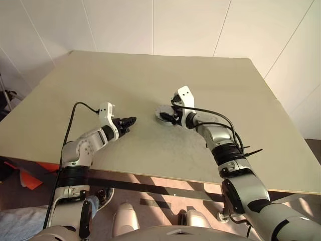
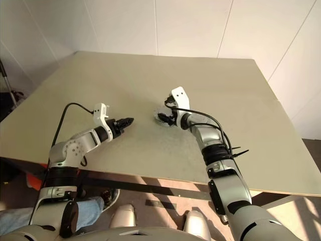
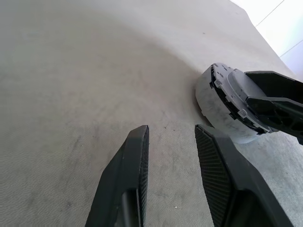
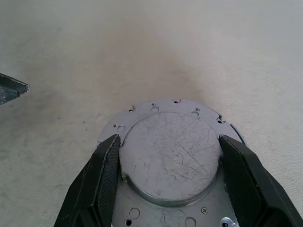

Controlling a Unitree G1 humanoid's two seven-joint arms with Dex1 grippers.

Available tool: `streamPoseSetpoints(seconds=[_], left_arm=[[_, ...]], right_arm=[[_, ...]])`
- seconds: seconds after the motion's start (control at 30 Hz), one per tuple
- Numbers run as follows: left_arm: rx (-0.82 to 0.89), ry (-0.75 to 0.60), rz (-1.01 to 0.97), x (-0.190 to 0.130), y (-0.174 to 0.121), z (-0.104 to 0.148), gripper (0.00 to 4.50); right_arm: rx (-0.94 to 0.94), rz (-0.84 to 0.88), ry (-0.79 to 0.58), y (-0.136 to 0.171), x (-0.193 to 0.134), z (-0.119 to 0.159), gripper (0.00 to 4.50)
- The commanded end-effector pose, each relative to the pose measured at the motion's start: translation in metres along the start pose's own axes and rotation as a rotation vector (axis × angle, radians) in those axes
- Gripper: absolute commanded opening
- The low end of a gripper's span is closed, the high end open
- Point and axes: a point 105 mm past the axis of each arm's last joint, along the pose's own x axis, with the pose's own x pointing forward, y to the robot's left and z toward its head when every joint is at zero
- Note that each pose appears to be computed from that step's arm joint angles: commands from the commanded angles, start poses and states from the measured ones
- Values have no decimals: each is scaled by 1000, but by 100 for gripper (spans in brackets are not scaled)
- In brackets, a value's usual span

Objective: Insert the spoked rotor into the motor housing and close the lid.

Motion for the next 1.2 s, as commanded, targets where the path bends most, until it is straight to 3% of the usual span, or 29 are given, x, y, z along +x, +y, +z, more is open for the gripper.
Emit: streamPoseSetpoints(seconds=[0.03, 0.53, 0.7, 0.87, 1.0, 1.2], left_arm=[[30, -50, -24, -1, -8, 15, 163], [30, -50, -13, -4, -5, 14, 163], [26, -49, -19, -1, -8, 13, 163], [25, -46, -24, -1, -10, 12, 163], [25, -43, -23, -1, -9, 12, 163], [24, -37, -28, 1, -10, 10, 163]], right_arm=[[-34, -13, -20, 0, 0, 7, 317], [-88, -66, 50, -7, 3, -5, 317], [-115, -143, 163, -19, 3, -27, 317], [-128, -113, 171, -17, 1, -31, 317], [-110, -80, 146, -16, -4, -25, 317], [-59, -30, 42, -9, -7, 6, 317]])
